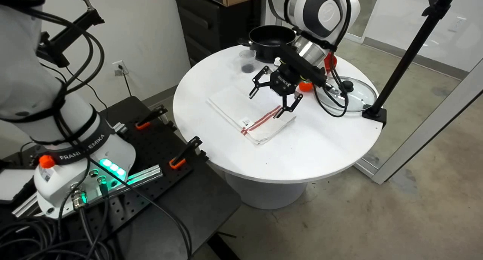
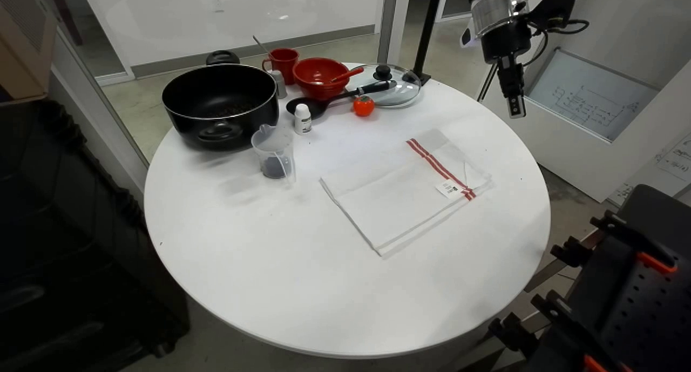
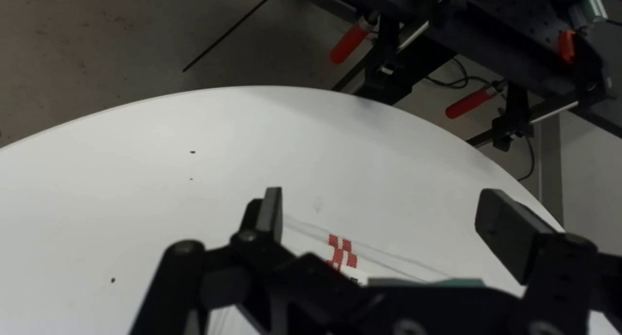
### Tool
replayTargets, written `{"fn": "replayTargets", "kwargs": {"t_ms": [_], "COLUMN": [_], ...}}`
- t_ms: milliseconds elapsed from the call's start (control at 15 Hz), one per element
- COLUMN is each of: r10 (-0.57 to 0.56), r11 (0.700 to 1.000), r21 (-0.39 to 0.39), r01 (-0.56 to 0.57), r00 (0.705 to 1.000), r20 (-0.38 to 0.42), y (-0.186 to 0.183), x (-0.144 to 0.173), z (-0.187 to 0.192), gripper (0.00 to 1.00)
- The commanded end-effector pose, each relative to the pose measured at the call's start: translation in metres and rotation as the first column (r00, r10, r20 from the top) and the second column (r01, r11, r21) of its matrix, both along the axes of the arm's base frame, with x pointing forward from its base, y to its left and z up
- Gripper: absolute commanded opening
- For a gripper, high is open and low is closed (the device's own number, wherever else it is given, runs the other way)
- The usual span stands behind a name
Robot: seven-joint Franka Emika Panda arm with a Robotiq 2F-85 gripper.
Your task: Fold the towel
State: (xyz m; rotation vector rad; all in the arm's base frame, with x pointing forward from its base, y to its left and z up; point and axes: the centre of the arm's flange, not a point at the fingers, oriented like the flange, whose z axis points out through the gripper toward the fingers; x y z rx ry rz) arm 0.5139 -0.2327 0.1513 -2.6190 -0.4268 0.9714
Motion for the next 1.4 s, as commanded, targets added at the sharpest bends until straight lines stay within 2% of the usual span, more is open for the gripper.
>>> {"fn": "replayTargets", "kwargs": {"t_ms": [0,467,733,800,933,1000,1200,1267,1333], "r10": [0.013,0.072,0.076,0.066,0.012,0.048,0.040,0.023,-0.015], "r11": [1.000,0.992,0.977,0.972,0.968,0.977,0.977,0.979,0.982], "r21": [-0.001,0.080,0.164,0.191,0.221,0.179,0.179,0.178,0.177], "r01": [-0.013,-0.093,-0.135,-0.140,-0.122,-0.121,-0.114,-0.099,-0.071], "r00": [0.999,0.969,0.943,0.934,0.896,0.929,0.927,0.921,0.896], "r20": [0.041,0.238,0.323,0.352,0.443,0.367,0.372,0.390,0.444], "y": [-0.020,-0.016,-0.018,-0.019,-0.022,-0.020,-0.025,-0.021,-0.017], "x": [0.029,0.027,0.031,0.031,0.032,0.037,0.035,0.038,0.033], "z": [-0.021,-0.062,-0.062,-0.059,-0.050,-0.062,-0.062,-0.056,-0.049], "gripper": [1.00,1.00,1.00,1.00,1.00,1.00,1.00,1.00,1.00]}}
